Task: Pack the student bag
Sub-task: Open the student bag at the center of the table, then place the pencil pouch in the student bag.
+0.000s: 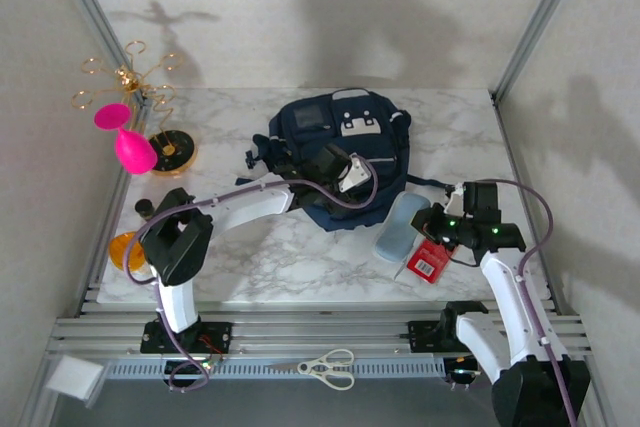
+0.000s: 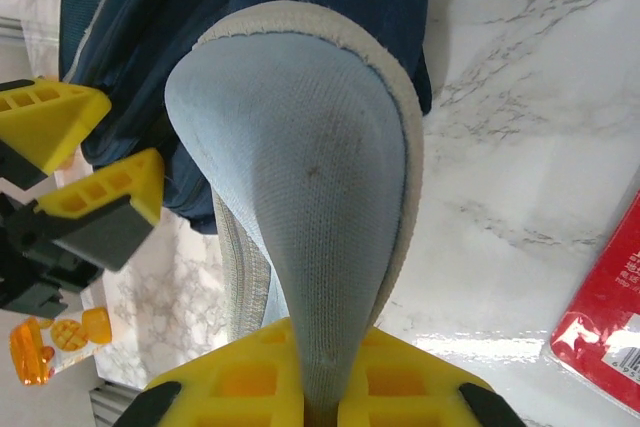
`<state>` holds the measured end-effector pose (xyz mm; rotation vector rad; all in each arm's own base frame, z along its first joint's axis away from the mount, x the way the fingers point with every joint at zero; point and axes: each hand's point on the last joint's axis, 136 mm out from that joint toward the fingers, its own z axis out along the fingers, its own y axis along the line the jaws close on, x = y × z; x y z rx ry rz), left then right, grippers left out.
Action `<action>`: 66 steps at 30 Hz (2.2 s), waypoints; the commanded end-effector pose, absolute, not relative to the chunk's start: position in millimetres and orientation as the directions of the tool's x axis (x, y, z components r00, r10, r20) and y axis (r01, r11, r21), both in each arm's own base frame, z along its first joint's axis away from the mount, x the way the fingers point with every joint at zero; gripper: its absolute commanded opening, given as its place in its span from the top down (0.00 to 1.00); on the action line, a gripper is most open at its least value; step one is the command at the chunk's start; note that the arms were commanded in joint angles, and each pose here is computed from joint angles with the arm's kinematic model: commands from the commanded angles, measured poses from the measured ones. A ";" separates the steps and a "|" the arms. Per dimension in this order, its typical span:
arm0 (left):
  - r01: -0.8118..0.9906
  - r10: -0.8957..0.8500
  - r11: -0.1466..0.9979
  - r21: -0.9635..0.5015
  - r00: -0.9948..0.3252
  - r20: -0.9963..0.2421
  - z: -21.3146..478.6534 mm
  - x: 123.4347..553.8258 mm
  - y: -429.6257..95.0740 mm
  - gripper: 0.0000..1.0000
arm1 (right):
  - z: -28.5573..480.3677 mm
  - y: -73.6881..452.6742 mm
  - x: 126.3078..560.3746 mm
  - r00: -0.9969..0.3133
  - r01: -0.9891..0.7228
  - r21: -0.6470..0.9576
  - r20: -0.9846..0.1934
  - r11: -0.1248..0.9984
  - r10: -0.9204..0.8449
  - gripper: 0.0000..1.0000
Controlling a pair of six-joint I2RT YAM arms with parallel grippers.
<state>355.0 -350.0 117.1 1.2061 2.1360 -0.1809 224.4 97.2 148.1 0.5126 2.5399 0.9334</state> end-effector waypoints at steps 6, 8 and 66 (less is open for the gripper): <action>0.764 0.693 0.580 0.284 -0.280 -0.665 148.8 402.2 -346.8 0.84 | 176.3 86.9 238.0 -0.837 0.174 0.653 -0.297 0.737 0.460 0.89; 0.762 0.681 0.585 0.279 -0.273 -0.680 158.2 405.1 -349.0 0.90 | 181.4 87.8 240.7 -0.835 0.163 0.657 -0.306 0.736 0.457 0.89; 0.543 -0.026 0.790 -0.284 -0.432 -0.901 313.0 420.7 -376.0 1.00 | 154.2 141.4 396.3 -0.557 0.259 0.836 -0.281 0.484 0.782 0.33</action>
